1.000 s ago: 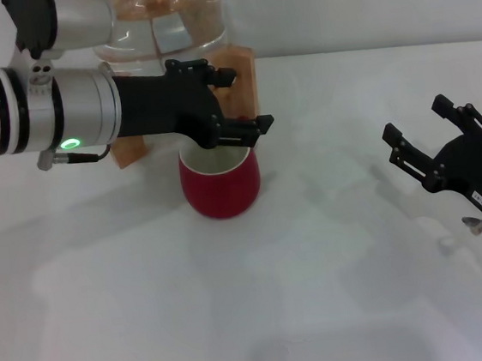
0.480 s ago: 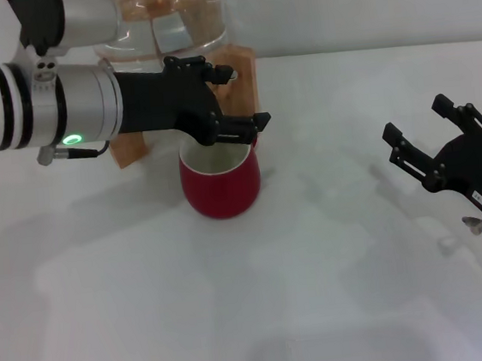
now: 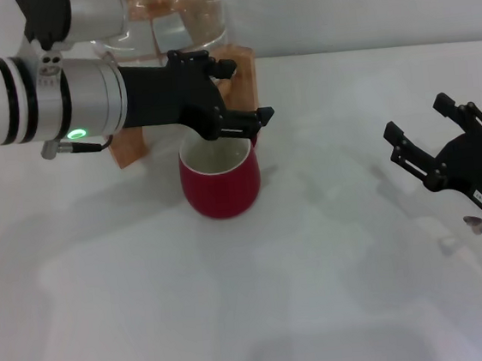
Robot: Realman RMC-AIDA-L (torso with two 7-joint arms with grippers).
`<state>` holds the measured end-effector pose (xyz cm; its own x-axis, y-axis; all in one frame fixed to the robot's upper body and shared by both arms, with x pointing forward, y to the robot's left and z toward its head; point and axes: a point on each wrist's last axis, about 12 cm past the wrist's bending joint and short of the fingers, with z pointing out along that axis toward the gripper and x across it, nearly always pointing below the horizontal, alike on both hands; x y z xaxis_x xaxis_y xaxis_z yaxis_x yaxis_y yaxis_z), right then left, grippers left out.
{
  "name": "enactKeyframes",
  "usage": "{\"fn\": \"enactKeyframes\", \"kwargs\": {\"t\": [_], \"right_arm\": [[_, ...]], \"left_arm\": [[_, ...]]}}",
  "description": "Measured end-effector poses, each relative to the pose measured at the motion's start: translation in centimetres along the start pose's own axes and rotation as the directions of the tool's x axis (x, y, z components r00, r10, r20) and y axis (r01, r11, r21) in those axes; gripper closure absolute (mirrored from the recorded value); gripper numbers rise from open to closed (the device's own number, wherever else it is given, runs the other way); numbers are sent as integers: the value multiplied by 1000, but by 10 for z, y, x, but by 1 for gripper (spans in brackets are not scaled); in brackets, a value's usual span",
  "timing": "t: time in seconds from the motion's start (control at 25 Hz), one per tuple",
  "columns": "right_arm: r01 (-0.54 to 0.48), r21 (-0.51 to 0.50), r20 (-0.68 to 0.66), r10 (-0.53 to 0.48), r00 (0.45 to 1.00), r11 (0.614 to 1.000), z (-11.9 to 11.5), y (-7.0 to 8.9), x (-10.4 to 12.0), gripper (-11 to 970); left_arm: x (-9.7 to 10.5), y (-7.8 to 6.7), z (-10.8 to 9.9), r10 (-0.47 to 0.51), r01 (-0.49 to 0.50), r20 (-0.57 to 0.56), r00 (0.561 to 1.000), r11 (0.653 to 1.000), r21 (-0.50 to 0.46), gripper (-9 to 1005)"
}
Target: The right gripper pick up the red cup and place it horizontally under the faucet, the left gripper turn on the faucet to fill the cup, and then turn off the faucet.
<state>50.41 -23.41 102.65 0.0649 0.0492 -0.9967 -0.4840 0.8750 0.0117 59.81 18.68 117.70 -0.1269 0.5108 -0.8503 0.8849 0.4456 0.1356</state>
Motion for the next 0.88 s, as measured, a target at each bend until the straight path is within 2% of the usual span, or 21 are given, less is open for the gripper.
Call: {"fn": "enactKeyframes", "kwargs": {"t": [0.48, 0.88], "right_arm": [[-1, 2, -1, 1, 1000, 1000, -1, 0, 0, 121], [-4, 6, 6, 4, 1000, 1000, -4, 0, 0, 121]], "left_arm": [[1, 2, 1, 10, -10, -13, 1000, 1000, -16, 121], [0, -3, 8, 34, -34, -31, 999, 999, -20, 121]]}}
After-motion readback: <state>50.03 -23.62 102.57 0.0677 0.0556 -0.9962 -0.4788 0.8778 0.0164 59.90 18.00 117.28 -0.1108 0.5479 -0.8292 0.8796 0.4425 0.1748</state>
